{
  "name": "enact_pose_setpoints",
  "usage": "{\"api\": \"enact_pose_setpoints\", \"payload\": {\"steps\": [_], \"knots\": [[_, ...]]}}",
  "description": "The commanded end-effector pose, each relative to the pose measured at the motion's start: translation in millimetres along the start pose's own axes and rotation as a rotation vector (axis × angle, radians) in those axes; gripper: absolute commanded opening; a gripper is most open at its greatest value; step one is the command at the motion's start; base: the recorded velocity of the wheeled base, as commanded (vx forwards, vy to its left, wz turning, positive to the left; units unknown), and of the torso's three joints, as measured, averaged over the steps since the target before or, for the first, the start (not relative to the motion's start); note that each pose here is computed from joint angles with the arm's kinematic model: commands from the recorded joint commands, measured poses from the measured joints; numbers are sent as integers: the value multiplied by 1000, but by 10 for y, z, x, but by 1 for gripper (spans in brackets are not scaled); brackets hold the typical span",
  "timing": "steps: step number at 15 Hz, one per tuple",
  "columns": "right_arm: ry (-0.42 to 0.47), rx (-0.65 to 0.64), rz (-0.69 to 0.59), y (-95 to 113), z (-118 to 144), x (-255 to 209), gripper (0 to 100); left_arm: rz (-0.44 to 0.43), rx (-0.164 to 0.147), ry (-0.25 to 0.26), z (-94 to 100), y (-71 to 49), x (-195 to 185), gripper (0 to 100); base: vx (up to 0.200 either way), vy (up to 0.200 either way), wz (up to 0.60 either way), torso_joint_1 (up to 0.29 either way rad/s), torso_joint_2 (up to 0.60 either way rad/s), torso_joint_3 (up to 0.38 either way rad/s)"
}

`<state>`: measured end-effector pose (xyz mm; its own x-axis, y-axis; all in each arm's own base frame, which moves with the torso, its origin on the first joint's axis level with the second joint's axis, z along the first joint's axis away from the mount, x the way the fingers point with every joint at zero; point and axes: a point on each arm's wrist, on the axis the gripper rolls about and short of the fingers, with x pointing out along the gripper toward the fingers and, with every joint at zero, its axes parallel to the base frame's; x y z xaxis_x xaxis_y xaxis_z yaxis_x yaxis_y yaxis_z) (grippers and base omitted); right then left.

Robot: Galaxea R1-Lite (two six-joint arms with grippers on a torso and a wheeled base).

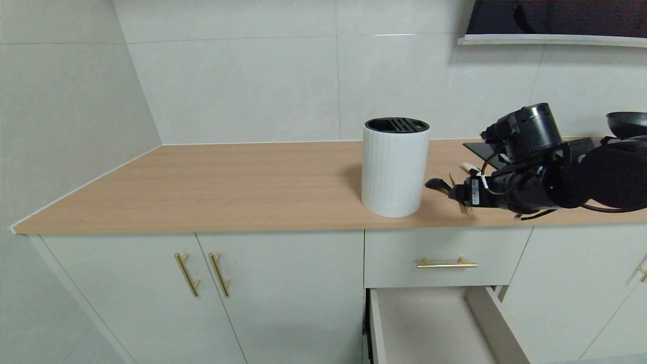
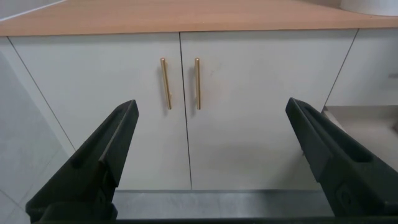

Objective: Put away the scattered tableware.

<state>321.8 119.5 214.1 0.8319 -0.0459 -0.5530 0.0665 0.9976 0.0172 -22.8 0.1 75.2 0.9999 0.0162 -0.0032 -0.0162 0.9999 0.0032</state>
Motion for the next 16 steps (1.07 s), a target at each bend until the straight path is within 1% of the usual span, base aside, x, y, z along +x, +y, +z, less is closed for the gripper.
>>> {"api": "enact_pose_setpoints", "payload": {"steps": [1,3,6,8,11,16], "knots": [[42,-4,-44,-7,-66,269,100,1,0,0,0,0,0,100,0,0,0,0,0,0],[62,28,-101,-4,-100,534,100,1,0,0,0,0,0,100,0,0,0,0,0,0],[70,44,-119,-8,-115,705,100,1,-2,0,0,0,0,100,0,0,0,0,0,0],[53,69,-120,-10,-105,752,100,1,-2,0,0,0,0,100,0,0,0,0,0,0],[52,78,-128,-39,-95,796,100,1,0,0,0,0,0,100,0,0,0,0,0,0],[55,85,-132,-30,-102,852,100,1,0,0,0,0,0,100,0,0,0,0,0,0]]}}
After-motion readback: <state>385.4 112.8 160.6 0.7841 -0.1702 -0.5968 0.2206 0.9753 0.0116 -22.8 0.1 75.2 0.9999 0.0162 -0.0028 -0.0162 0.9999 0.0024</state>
